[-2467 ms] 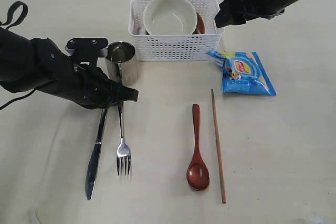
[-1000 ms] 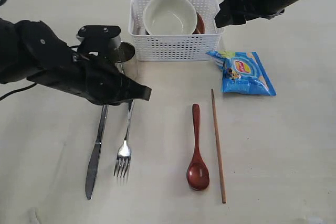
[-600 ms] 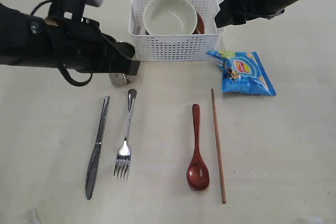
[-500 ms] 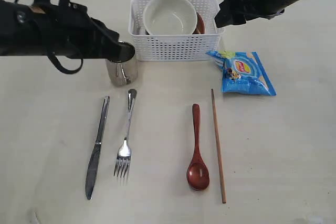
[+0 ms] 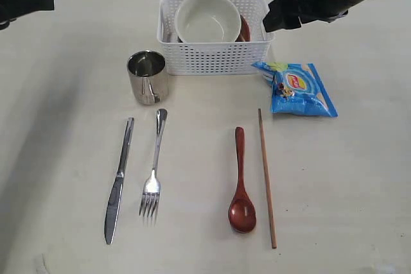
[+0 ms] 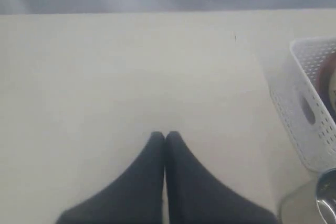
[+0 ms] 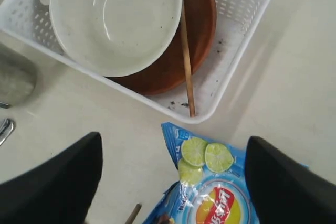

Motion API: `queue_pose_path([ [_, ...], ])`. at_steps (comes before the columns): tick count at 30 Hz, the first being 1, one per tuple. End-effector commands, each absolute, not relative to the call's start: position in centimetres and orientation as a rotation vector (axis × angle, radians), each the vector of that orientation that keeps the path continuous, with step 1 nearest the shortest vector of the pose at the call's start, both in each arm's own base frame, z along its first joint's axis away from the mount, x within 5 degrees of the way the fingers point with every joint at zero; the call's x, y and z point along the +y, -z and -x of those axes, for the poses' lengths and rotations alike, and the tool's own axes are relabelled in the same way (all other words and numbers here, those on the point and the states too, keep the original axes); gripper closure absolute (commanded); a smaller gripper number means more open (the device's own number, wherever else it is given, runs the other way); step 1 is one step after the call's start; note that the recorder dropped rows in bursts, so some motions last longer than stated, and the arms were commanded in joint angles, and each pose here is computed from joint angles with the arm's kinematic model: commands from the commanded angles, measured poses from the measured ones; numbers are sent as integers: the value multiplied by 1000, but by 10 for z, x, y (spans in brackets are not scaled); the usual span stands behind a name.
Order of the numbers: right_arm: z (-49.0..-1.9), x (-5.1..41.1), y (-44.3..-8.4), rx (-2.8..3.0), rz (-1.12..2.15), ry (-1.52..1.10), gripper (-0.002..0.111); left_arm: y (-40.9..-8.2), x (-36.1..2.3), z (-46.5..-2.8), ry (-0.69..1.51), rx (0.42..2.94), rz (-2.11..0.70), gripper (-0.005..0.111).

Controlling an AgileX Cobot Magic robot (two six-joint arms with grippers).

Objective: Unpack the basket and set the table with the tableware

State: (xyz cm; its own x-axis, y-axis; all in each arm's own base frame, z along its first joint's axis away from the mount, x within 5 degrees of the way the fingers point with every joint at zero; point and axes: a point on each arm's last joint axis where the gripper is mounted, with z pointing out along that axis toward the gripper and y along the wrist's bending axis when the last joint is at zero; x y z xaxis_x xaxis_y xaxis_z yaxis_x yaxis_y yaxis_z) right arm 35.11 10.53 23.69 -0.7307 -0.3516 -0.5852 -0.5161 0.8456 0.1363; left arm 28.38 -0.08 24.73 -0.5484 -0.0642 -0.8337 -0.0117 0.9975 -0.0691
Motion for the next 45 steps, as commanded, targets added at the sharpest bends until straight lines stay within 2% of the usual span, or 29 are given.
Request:
queue_pose_path([
  [1,-354,102,-239,2432,604,-370,37,-249,-1,-286,82,2160,49,107],
  [11,-351,105,-240,2451,575,-433,37,-204,-12,-328,236,2408,-20,107],
  [16,-361,103,-244,2370,512,-375,37,-207,-12,-329,233,2397,-23,107],
  [19,-381,104,-258,2292,513,-326,37,-207,-12,-329,232,2396,-23,107],
  [24,-456,132,-273,2295,675,-451,37,-207,-12,-329,234,2398,-23,107],
  [27,-484,140,-266,2269,747,-462,37,-207,-12,-329,234,2398,-23,107],
  [30,-511,151,-241,2260,852,-490,37,-207,-12,-329,224,2394,-40,107],
  [33,-518,158,-226,2230,945,-551,40,-207,-12,-329,216,2389,-42,107],
  [37,-524,161,-210,2170,1046,-560,51,-207,-12,-329,215,2388,-45,107],
  [40,-526,161,-205,2127,1096,-524,48,-207,-12,-329,215,2388,-45,107],
  [45,-527,157,-206,2072,1135,-542,49,-204,-12,-330,221,2403,-48,107],
])
